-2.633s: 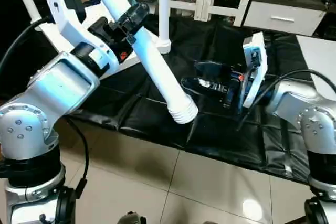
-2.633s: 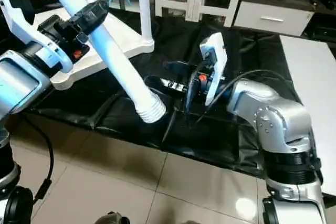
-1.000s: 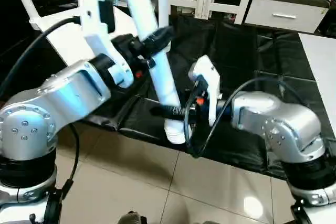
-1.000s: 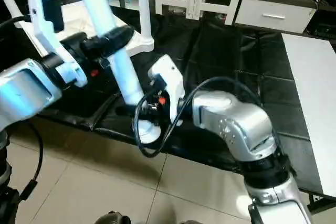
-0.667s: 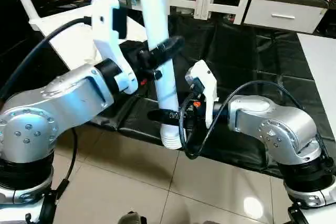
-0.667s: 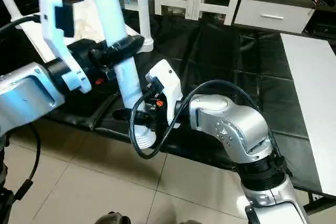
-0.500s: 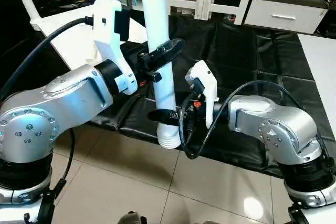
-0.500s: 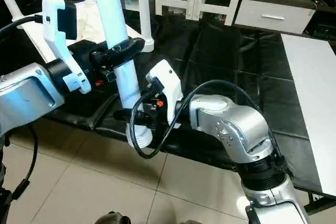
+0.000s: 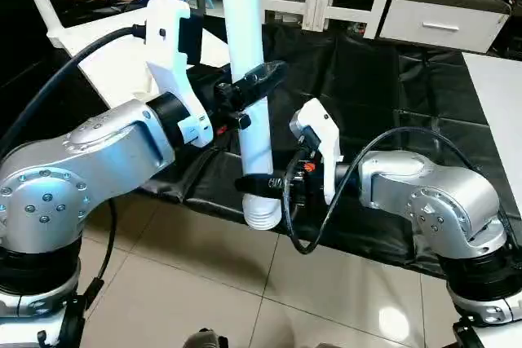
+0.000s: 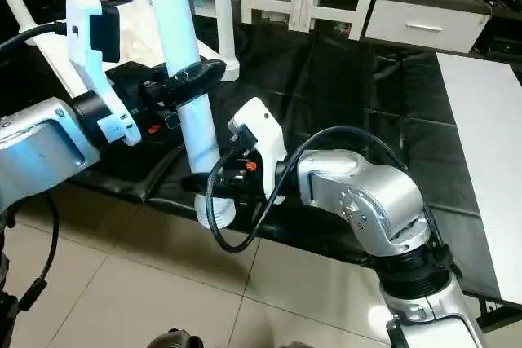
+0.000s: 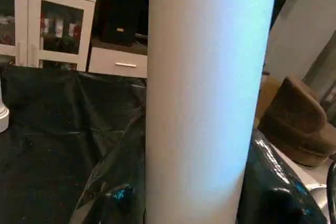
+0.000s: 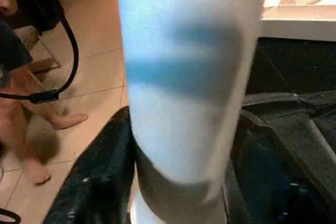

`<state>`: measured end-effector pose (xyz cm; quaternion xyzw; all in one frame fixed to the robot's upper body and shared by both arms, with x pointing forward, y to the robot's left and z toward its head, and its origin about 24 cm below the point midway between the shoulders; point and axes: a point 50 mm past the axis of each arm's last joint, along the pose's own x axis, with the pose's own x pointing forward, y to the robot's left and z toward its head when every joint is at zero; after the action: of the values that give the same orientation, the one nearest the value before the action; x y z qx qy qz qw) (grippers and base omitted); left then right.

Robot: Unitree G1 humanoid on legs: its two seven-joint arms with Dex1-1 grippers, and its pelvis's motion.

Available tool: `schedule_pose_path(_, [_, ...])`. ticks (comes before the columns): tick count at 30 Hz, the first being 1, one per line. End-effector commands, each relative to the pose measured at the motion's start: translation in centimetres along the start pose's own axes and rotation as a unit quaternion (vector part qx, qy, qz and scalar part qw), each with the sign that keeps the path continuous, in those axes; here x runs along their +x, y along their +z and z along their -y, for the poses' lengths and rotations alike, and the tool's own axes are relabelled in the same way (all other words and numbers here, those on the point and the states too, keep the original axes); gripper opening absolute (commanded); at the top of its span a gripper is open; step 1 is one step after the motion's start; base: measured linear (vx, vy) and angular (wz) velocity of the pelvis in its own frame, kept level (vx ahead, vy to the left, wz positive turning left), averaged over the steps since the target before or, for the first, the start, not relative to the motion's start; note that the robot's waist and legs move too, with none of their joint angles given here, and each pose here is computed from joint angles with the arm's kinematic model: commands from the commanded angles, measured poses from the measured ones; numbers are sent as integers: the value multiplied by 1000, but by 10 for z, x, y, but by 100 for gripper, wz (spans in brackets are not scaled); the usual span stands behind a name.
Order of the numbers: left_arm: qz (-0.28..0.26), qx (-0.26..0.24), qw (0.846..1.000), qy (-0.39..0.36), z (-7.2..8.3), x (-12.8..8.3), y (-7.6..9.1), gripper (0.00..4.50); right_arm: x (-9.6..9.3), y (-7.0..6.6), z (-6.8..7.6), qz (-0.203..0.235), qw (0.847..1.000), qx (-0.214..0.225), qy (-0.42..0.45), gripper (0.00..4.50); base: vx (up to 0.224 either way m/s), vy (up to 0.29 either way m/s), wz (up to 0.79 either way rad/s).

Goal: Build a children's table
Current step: Pick table leg

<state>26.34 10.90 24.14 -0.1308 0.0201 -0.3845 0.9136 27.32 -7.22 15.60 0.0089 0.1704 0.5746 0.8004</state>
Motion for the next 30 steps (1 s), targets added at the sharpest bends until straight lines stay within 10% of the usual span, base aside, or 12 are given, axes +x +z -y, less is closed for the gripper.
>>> schedule_pose_path(1, [2, 7, 1000, -15, 5, -1, 1, 177, 0, 1, -2, -1, 1000, -2, 2, 222, 0, 0, 0])
schedule_pose_path(11, [-5, 13, 1000, -8, 1, -2, 1, 177, -1, 1, -1, 2, 1000, -1, 1, 187, 0, 0, 0])
schedule_pose_path(24, [8, -19, 998, -59, 5, -14, 12, 347, -10, 6, 7, 18, 1000, -2, -11, 186, 0, 0, 0])
schedule_pose_path(30, [66, -3, 997, -31, 0, -34, 33, 387, -26, 22, 46, 104, 980, 19, -166, 186, 0, 0, 0])
